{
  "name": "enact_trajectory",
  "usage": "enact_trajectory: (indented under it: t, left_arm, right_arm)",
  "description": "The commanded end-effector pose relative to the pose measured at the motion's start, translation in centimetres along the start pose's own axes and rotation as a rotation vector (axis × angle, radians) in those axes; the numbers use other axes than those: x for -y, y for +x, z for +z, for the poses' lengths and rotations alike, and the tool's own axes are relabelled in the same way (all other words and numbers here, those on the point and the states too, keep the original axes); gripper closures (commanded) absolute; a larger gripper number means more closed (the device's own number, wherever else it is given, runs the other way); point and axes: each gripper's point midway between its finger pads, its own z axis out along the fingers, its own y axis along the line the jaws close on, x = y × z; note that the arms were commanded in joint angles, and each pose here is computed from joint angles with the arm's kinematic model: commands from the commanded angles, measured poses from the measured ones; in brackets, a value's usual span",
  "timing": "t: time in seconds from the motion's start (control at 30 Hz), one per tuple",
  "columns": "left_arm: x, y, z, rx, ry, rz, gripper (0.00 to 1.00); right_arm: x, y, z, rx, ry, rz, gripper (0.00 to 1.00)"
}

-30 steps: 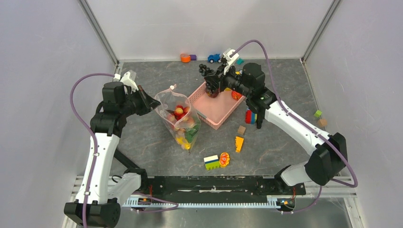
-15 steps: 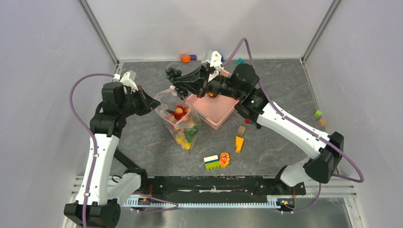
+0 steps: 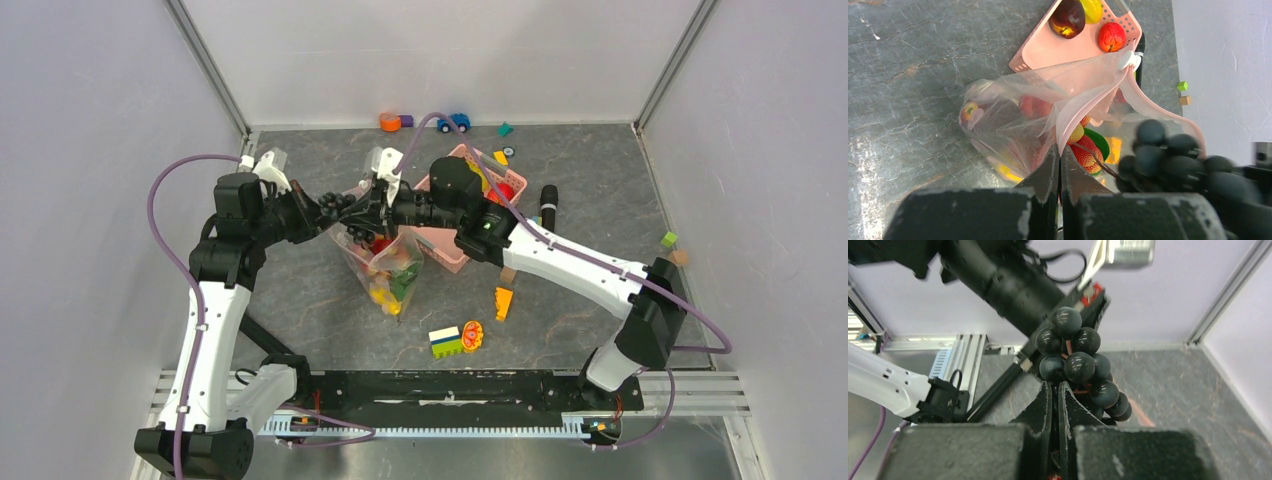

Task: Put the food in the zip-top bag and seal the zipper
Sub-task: Place the fake fruit in the zipper food storage bag.

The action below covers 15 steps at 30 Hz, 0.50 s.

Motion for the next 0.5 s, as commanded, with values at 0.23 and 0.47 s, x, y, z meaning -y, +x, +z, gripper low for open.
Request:
enact_trajectory:
  t: [0.23,0.47]
  left_arm:
    - [1.3,-0.6,-0.4,0.024,0.064,0.003,0.98]
    - [1.3,-0.6,-0.4,0.025,0.063,0.003,0.98]
  right_arm:
    - [1.7,5.0,-1.8,-0.231,0.226,-0.030,1.00]
    - [2.9,6.6,-2.9,-0.384,0.347,-0.061,0.92]
